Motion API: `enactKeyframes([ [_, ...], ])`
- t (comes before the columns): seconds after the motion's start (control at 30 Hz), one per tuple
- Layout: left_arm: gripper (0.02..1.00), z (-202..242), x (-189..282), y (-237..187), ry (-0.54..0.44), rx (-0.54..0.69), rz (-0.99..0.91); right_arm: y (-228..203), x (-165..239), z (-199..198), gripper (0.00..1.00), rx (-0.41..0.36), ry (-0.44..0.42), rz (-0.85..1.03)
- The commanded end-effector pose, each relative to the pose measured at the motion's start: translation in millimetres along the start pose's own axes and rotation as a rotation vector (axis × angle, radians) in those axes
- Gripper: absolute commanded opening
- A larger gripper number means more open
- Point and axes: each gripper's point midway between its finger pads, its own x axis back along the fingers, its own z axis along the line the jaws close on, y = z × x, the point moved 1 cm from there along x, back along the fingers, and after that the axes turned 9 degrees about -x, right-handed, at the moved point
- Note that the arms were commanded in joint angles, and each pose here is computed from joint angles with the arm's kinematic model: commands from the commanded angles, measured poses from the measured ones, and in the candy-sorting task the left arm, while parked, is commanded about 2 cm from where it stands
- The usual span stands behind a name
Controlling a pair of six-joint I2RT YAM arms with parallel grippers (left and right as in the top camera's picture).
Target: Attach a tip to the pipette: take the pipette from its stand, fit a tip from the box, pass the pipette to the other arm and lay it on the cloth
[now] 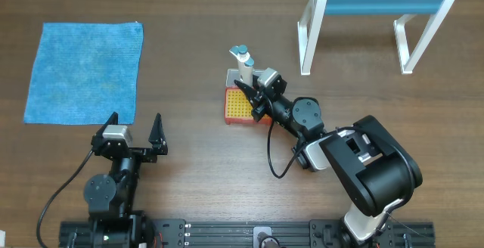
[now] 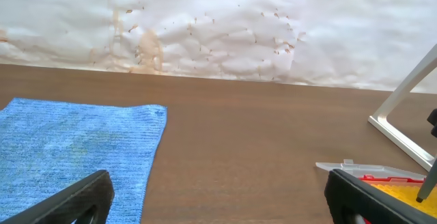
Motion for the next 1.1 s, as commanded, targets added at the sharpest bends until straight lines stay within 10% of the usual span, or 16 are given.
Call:
enactKeyframes([
  [0.03,0.998,0.0,-0.1,-2.1,0.002,0.012,0.005,-4.8,-2.6,-7.2,0.080,-0.007,-0.023,0.004],
  [0.7,0.996,0.0,-0.1,-2.1,0.002,0.012,0.005,-79.3,22.2,-9.9,0.080,-0.082,-0.055,0.200],
  [1.1,0.996,0.0,-0.1,-2.0,0.002,0.013,0.005,-24.1,10.9,-3.2,0.082,-0.027,-0.023,0.057],
])
